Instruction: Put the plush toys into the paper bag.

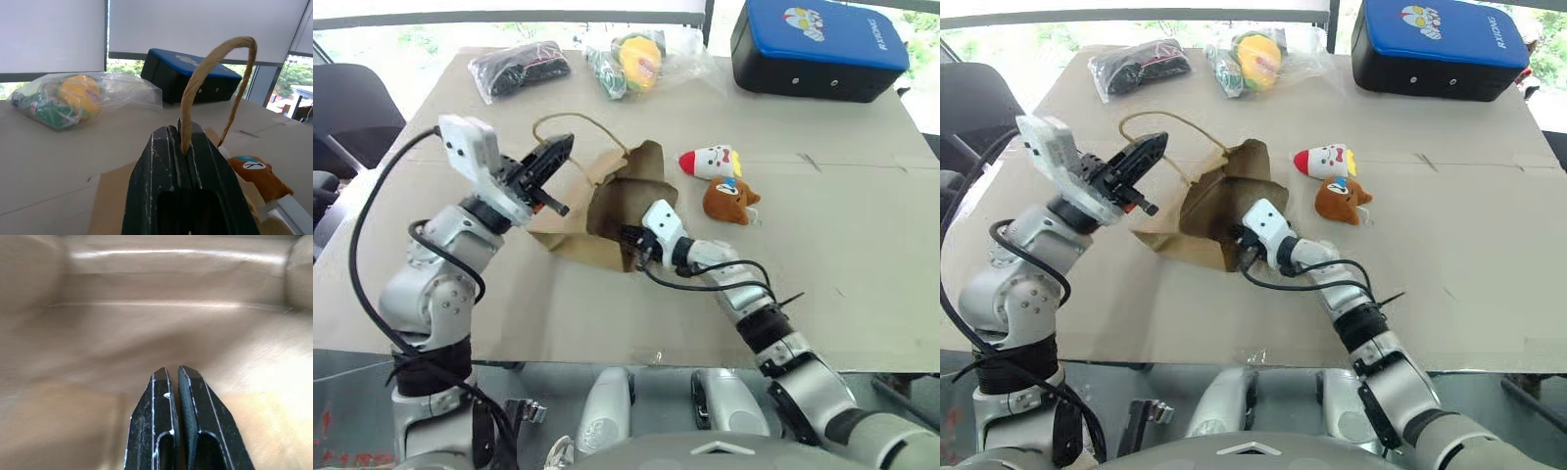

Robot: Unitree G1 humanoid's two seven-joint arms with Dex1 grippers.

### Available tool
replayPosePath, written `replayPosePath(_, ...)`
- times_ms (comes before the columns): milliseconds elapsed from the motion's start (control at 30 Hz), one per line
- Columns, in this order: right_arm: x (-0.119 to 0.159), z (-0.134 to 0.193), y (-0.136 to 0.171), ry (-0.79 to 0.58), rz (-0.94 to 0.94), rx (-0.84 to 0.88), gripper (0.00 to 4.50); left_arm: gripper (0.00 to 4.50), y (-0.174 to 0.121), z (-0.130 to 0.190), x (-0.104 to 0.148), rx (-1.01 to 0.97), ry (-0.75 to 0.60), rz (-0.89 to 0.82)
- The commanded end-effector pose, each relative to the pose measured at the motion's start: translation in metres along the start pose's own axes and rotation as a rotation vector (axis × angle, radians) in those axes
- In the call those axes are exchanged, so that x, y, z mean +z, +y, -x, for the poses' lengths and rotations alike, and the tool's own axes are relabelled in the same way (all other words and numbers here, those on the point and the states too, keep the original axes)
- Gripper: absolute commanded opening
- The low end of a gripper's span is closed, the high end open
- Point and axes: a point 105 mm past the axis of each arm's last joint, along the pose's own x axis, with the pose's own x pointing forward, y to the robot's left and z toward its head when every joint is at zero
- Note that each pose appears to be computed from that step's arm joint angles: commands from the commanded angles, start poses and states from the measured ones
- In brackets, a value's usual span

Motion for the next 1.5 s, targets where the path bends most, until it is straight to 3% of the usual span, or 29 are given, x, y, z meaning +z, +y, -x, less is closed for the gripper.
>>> replayPosePath(33, 0.055, 0.025, -0.005, -0.132, 0.059, -0.001, 1.21, 0.00, -0.008, -0.002, 0.011, -0.035, -0.062, -0.022)
replayPosePath(167, 0.080, 0.068, -0.008, -0.084, 0.140, -0.012, 2.88, 0.00, -0.008, -0.004, 0.010, -0.040, -0.069, -0.006)
replayPosePath(300, 0.083, 0.097, -0.055, 0.046, 0.189, -0.261, 2.88, 0.00, -0.009, -0.007, 0.013, -0.046, -0.092, 0.025)
replayPosePath(400, 0.051, 0.106, -0.101, 0.221, 0.139, -0.426, 2.88, 0.00, -0.013, -0.009, 0.014, -0.058, -0.099, 0.038)
replayPosePath(500, 0.016, 0.101, -0.121, 0.345, 0.085, -0.462, 2.88, 0.00, -0.018, -0.011, 0.012, -0.076, -0.094, 0.045)
replayPosePath(567, 0.008, 0.092, -0.121, 0.349, 0.030, -0.417, 2.88, 0.00, -0.019, -0.011, 0.012, -0.087, -0.089, 0.038)
replayPosePath(667, -0.010, 0.093, -0.129, 0.427, 0.081, -0.421, 2.10, 0.00, -0.019, -0.012, 0.014, -0.087, -0.093, 0.034)
replayPosePath(700, -0.012, 0.094, -0.130, 0.431, 0.098, -0.423, 1.66, 0.00, -0.020, -0.013, 0.014, -0.093, -0.089, 0.030)
replayPosePath(800, 0.000, 0.100, -0.129, 0.376, 0.123, -0.420, 0.29, 0.00, -0.024, -0.014, 0.013, -0.107, -0.087, 0.033)
replayPosePath(833, 0.006, 0.103, -0.128, 0.353, 0.121, -0.417, 0.07, 0.00, -0.024, -0.014, 0.013, -0.109, -0.087, 0.035)
replayPosePath(900, 0.028, 0.114, -0.126, 0.251, 0.100, -0.421, 0.07, 0.00, -0.025, -0.015, 0.013, -0.117, -0.086, 0.038)
replayPosePath(1067, 0.115, 0.158, -0.109, -0.035, 0.107, -0.388, 0.07, 0.00, -0.033, -0.022, 0.010, -0.156, -0.087, 0.069)
replayPosePath(1167, 0.153, 0.160, -0.087, -0.130, 0.129, -0.317, 0.07, 0.00, -0.038, -0.028, 0.008, -0.179, -0.093, 0.094)
replayPosePath(1300, 0.169, 0.137, -0.064, -0.123, 0.182, -0.236, 0.07, 0.00, -0.039, -0.033, 0.012, -0.185, -0.120, 0.134)
replayPosePath(1500, 0.135, 0.094, -0.046, 0.050, 0.264, -0.130, 0.07, 0.00, -0.042, -0.036, 0.018, -0.199, -0.154, 0.172)
